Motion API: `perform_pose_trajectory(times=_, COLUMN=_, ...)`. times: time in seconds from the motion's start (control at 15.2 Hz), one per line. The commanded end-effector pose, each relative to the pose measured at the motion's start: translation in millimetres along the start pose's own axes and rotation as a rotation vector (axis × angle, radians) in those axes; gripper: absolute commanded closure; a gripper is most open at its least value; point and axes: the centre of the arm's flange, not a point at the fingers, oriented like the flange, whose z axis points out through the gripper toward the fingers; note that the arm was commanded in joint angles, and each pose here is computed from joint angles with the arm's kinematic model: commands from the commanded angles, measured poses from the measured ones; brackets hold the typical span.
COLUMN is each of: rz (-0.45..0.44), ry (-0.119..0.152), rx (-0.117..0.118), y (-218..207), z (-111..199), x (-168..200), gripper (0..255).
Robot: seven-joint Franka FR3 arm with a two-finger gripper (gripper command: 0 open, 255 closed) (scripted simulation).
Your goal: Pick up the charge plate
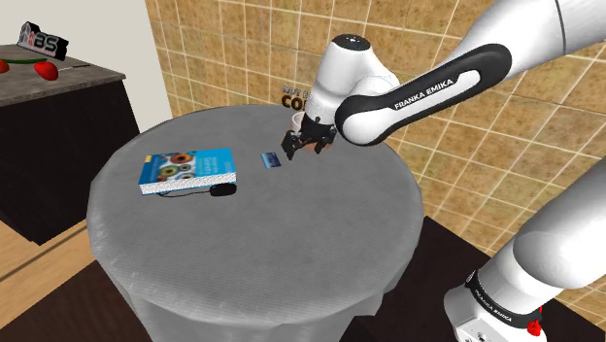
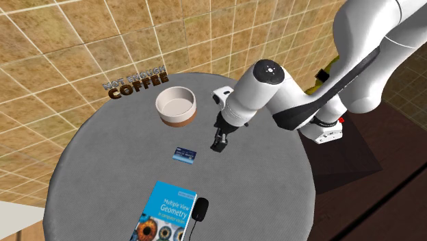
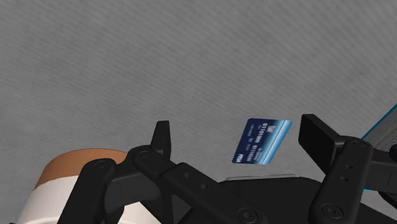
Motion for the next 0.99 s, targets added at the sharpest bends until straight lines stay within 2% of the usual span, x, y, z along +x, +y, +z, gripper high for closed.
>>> perform_pose_trajectory(times=0.0, rz=0.022, ry=0.043, rx=-0.010, y=-10.4, z=17.3, x=10.9, gripper=0)
perform_pose_trajectory(times=0.59, rz=0.114, ry=0.221, rx=-0.067, y=-59.4, z=74.6, x=82.9, gripper=0)
perform_pose_trajectory(times=0.66, rz=0.121, ry=0.235, rx=-0.071, y=-62.6, z=78.5, x=88.8, gripper=0)
perform_pose_trajectory(times=0.92, rz=0.121, ry=0.235, rx=-0.071, y=-62.5, z=98.3, x=81.6, gripper=0)
